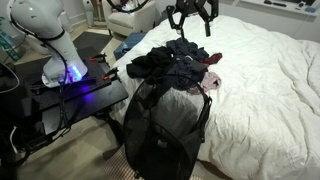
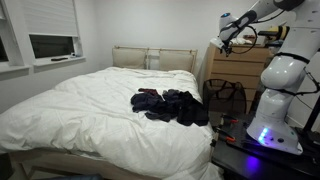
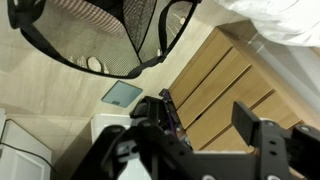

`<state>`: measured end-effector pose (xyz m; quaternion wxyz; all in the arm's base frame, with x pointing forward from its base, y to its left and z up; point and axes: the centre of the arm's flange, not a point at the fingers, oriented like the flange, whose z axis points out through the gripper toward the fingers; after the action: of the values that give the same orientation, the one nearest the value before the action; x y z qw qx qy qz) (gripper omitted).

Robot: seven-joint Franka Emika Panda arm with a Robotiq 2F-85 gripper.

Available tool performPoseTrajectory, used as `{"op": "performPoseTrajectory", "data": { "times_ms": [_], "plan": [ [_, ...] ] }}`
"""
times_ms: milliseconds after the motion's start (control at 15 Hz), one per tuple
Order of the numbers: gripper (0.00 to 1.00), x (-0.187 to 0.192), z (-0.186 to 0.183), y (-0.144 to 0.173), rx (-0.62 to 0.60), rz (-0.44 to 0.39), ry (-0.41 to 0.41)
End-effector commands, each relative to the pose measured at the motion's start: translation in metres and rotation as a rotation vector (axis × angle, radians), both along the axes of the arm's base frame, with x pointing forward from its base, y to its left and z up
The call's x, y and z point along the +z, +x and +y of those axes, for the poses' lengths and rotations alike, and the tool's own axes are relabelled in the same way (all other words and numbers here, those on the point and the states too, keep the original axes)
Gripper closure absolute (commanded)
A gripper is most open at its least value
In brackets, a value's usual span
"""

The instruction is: Pick the socks and put them in the bag

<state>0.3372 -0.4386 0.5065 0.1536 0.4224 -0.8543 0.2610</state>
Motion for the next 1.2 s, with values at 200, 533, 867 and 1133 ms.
{"op": "performPoseTrajectory", "data": {
  "times_ms": [200,533,867,1133],
  "plan": [
    [0.0,-0.016,0.059,0.03,0.306,-0.017,0.166],
    [0.0,-0.029,0.1,0.062,0.537,0.026,0.349],
    [0.0,-0.044,0.128,0.077,0.731,0.176,0.539],
    [0.0,-0.057,0.139,0.07,0.78,0.247,0.591]
  ]
}}
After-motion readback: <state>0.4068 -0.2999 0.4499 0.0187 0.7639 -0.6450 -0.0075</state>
